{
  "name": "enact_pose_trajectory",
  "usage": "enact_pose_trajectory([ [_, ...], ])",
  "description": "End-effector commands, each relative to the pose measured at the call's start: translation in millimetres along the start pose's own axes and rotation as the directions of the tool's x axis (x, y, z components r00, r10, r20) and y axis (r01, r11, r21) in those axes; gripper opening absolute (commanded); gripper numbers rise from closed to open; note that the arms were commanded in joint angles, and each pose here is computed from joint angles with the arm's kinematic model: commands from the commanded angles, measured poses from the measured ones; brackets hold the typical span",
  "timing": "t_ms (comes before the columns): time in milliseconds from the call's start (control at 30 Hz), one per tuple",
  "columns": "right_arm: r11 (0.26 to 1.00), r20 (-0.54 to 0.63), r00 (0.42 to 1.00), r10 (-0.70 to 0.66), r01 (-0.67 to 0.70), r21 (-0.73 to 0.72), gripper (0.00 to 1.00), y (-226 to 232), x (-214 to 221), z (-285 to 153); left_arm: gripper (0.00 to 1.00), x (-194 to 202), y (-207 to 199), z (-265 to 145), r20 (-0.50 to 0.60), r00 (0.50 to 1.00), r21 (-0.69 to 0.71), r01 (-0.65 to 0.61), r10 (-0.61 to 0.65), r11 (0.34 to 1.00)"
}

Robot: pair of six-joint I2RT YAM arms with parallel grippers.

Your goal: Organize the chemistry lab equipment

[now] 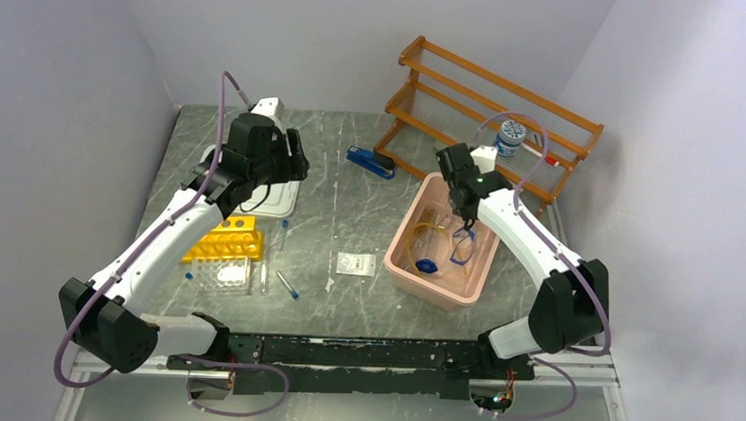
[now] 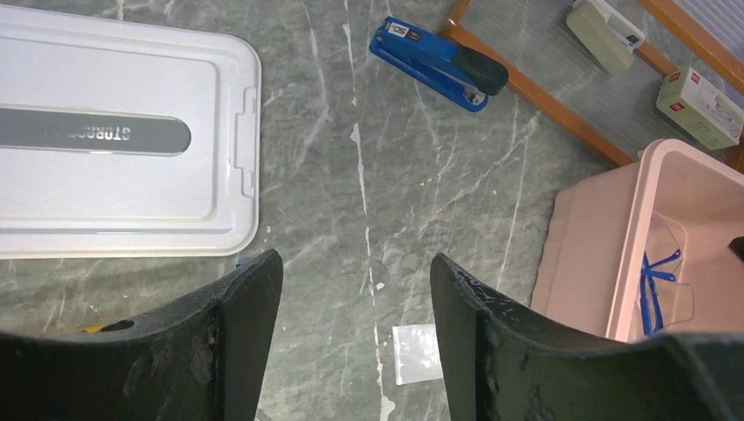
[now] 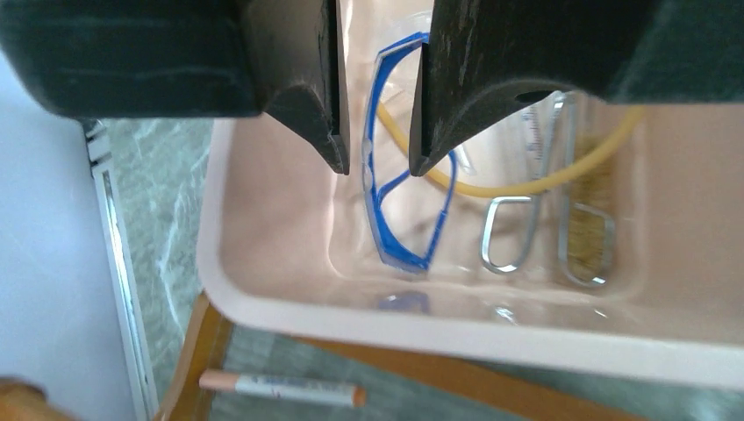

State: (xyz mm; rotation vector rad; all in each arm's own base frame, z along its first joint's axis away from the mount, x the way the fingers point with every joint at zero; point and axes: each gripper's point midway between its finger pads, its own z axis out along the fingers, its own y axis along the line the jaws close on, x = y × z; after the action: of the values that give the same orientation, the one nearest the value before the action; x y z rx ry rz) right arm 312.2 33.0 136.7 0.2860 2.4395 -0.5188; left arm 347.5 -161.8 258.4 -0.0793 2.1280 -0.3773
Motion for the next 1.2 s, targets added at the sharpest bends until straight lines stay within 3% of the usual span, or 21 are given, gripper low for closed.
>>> enact_pose_trajectory([
  [0, 0.993, 0.071, 0.996, 0.045, -0.037, -0.11, 0.35, 2, -35, -30, 0.66, 8, -2, 6, -0.025, 0.999, 0.023, 0.021, -0.02, 1.0],
  [133, 0.947, 0.102, 0.994, 0.035, 0.0, -0.321, 0.36, 33, -49, -51, 0.67, 24, -1, 10, -0.066, 0.997, 0.034, 0.032, -0.03, 0.999],
  [267, 0.901, 0.062, 0.998, 0.026, 0.003, -0.433, 0.36, 55, -42, -58, 0.68, 43, -1, 14, -0.117, 0.992, 0.044, 0.058, -0.053, 0.997],
  [367, 0.85, 0.054, 0.998, -0.012, 0.038, -0.525, 0.37, 74, -34, -67, 0.75, 61, -3, 19, -0.162, 0.984, 0.064, 0.083, -0.072, 0.994],
  [533, 0.762, 0.203, 0.977, -0.06, 0.176, -0.623, 0.44, 114, -38, -117, 0.84, 109, -11, 28, -0.305, 0.948, 0.13, 0.14, -0.095, 0.982],
  [700, 0.692, 0.338, 0.939, -0.06, 0.284, -0.664, 0.52, 152, -35, -163, 0.77, 151, -7, 37, -0.403, 0.906, 0.123, 0.19, -0.126, 0.974],
  [933, 0.501, 0.387, 0.85, -0.359, 0.525, -0.688, 0.65, 219, 28, -163, 0.7, 137, 22, 34, -0.315, 0.931, -0.046, 0.178, -0.184, 0.983],
  [1167, 0.427, 0.304, 0.773, -0.557, 0.58, -0.694, 0.7, 261, 76, -125, 0.71, 100, 51, 8, -0.106, 0.963, -0.181, 0.227, -0.249, 0.957],
])
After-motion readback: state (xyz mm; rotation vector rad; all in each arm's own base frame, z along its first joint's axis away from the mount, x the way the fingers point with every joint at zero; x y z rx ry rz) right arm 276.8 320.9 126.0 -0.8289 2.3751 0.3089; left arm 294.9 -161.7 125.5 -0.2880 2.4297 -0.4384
